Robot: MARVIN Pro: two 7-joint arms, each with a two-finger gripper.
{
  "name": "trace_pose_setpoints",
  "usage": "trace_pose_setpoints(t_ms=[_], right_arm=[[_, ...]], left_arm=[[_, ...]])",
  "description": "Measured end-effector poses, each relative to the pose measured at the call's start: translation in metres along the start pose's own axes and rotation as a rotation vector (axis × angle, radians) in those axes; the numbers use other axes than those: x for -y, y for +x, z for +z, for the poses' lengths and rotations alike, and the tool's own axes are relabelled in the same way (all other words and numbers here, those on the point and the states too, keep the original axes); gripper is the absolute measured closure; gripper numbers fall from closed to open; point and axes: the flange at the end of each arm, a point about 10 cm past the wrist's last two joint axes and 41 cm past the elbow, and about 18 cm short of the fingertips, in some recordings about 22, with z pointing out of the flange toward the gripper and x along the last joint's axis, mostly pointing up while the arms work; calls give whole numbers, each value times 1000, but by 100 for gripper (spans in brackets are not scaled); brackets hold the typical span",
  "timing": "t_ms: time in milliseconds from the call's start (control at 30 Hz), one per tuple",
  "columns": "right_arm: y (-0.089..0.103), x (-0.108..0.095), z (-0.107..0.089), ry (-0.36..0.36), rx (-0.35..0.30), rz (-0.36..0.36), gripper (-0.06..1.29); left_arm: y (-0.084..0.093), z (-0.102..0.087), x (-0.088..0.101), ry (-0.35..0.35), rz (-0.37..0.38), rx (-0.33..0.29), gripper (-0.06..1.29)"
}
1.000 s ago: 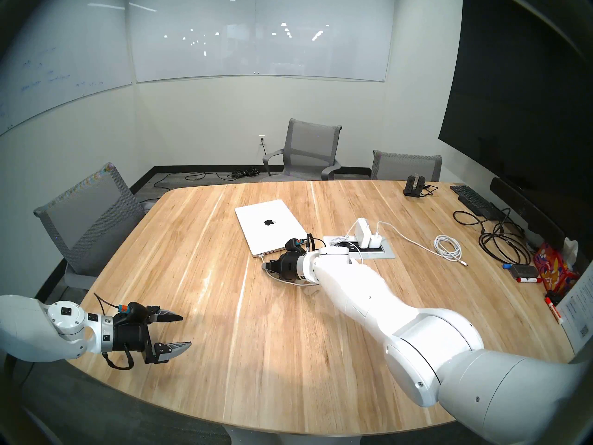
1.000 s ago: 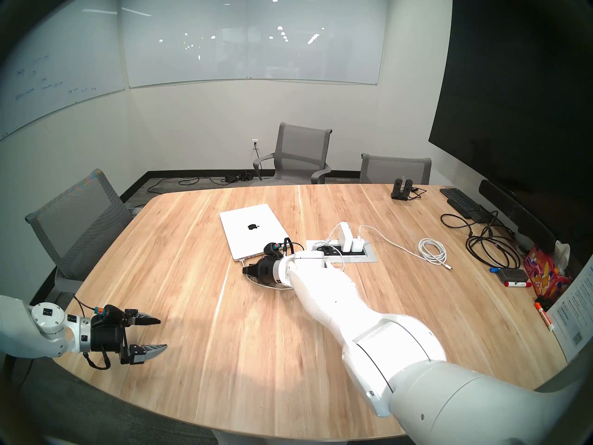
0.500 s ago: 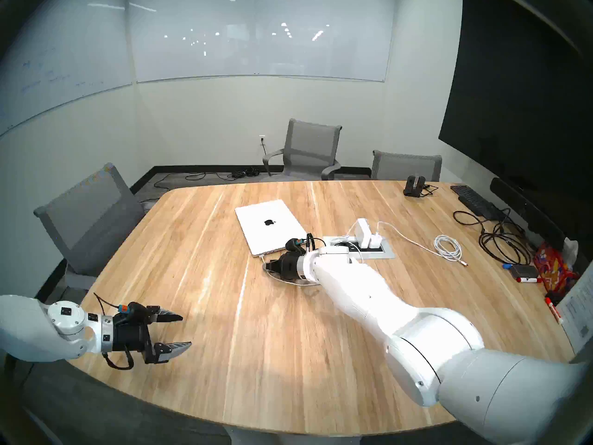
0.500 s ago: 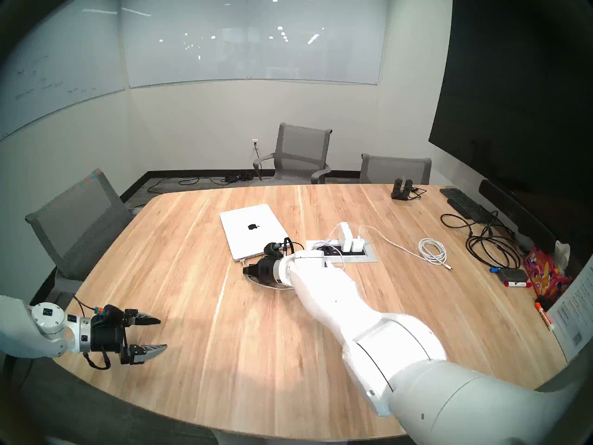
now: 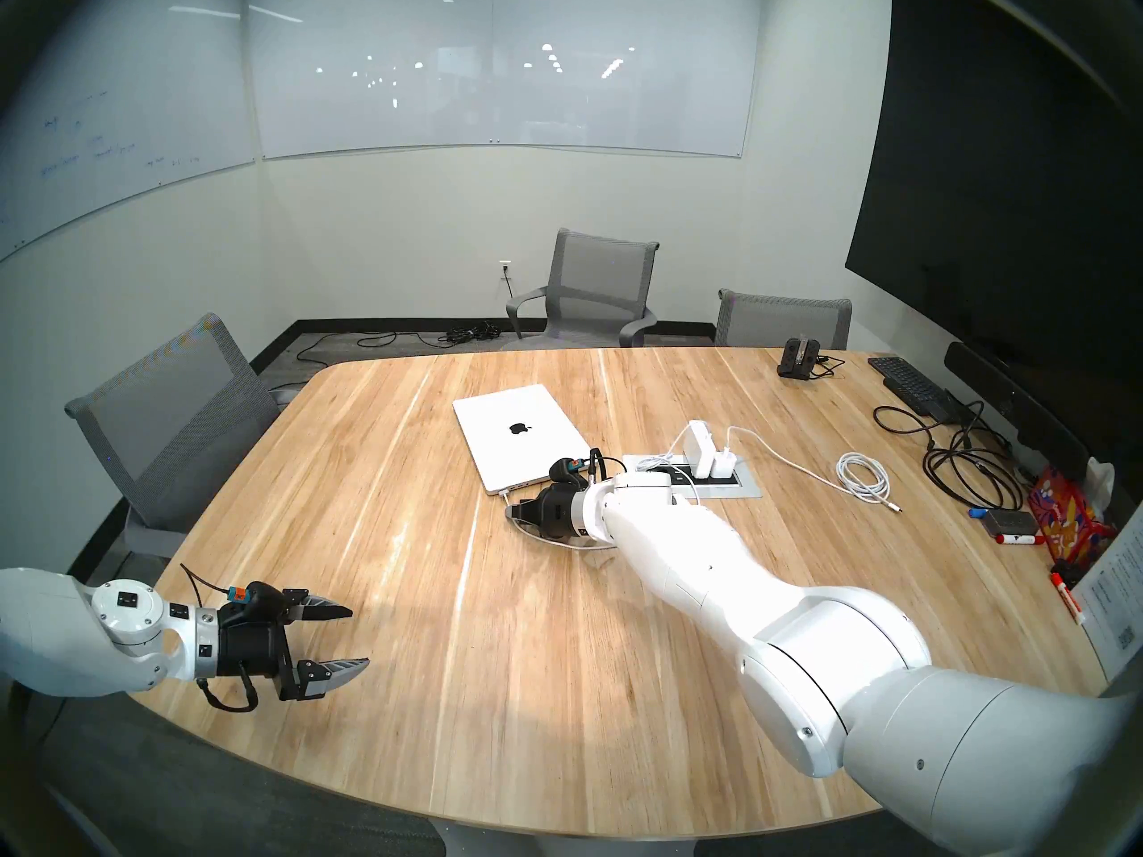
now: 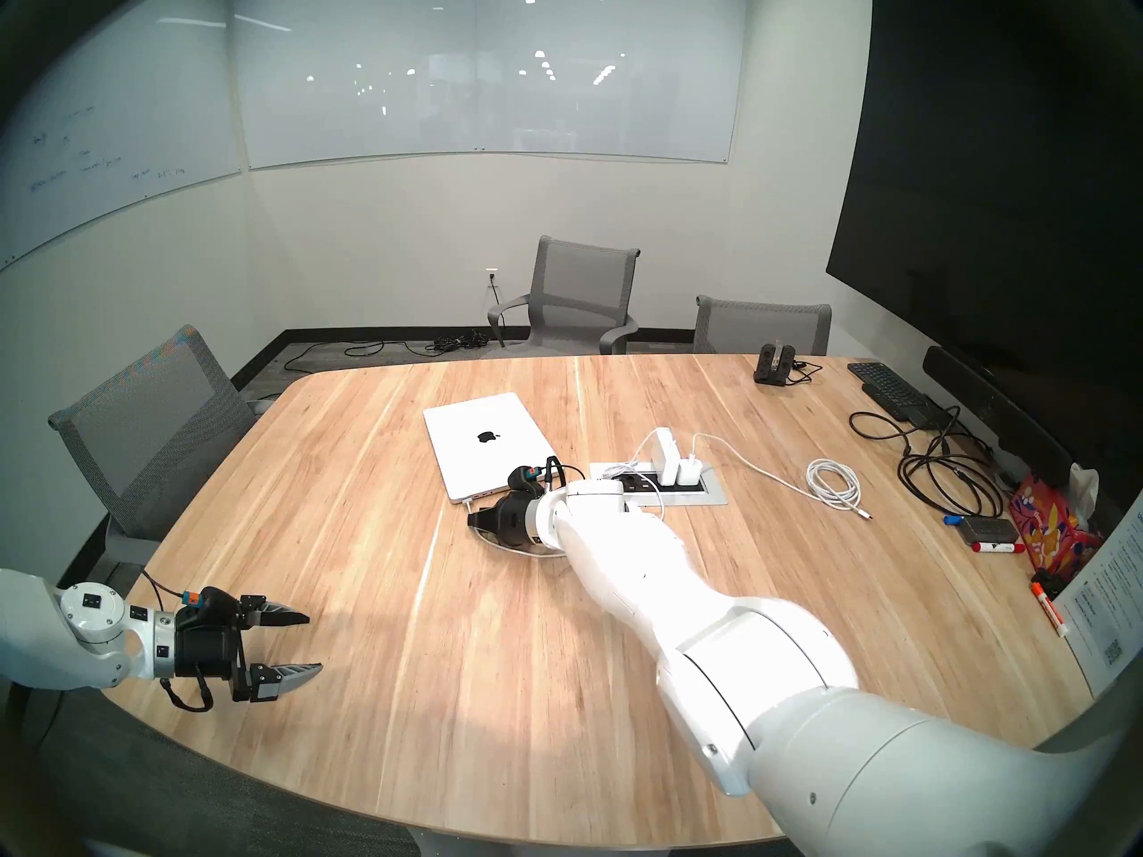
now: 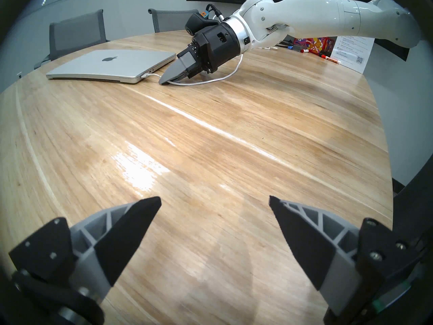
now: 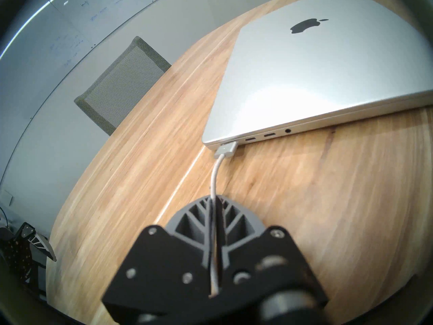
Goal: Plug the charging cable into the port of a MacBook
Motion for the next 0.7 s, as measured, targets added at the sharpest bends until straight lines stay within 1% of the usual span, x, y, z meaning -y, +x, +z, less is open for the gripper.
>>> trace_pose_setpoints(t_ms=[33, 167, 300, 367, 533, 567, 600, 667, 700], right_arm=[[0, 0, 0, 0, -1, 0, 118], [0, 1, 2, 6, -6, -2, 110], [1, 2, 3, 16, -14, -4, 96], [3, 5, 5, 26, -21, -7, 93], [11, 12, 8, 39, -38, -23, 80], [12, 12, 8, 38, -37, -24, 75], [12, 12, 8, 37, -37, -25, 57], [12, 12, 8, 36, -36, -25, 46], [12, 12, 8, 35, -35, -26, 38]], left_arm=[[0, 0, 0, 0, 0, 0, -1], [0, 0, 0, 0, 0, 0, -1], [0, 0, 0, 0, 0, 0, -1], [0, 0, 0, 0, 0, 0, -1], [0, 0, 0, 0, 0, 0, -1], [0, 0, 0, 0, 0, 0, -1], [0, 0, 0, 0, 0, 0, -1], [0, 0, 0, 0, 0, 0, -1], [0, 0, 0, 0, 0, 0, -1]])
